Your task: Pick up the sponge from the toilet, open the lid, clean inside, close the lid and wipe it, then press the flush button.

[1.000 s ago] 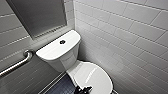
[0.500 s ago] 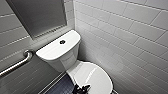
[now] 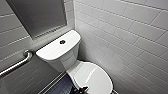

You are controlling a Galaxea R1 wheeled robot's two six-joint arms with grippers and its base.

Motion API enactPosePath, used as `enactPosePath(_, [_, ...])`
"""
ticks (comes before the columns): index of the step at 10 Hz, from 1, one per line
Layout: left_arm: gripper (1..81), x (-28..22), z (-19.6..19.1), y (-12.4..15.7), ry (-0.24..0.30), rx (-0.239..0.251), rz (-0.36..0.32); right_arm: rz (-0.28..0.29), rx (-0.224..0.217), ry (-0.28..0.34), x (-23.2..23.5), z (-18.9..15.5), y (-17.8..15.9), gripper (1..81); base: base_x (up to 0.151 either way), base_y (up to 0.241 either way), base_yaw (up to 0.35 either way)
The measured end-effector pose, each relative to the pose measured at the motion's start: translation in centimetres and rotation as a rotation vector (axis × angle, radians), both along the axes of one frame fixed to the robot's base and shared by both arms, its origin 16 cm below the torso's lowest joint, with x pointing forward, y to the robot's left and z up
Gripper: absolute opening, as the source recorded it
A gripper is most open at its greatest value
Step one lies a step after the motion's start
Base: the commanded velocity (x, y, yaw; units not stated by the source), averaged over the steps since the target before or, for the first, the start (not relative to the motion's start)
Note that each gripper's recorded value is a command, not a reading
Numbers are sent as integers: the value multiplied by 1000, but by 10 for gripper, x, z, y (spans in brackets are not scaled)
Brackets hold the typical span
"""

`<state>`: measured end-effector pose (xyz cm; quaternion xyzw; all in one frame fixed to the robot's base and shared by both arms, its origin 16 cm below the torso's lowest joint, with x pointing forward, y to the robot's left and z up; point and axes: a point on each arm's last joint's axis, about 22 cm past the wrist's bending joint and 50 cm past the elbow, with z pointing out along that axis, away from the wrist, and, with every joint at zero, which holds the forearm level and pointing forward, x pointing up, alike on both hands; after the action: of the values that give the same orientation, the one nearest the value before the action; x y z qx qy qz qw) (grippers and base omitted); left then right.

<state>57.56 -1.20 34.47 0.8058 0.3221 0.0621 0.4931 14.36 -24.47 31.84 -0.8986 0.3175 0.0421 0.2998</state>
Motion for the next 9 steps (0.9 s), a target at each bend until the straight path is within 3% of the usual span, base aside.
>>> enactPosePath(9, [811,-3,-30,-32,1,41,-9,1,-3,-1,1,-1,-2,10,0,0,0])
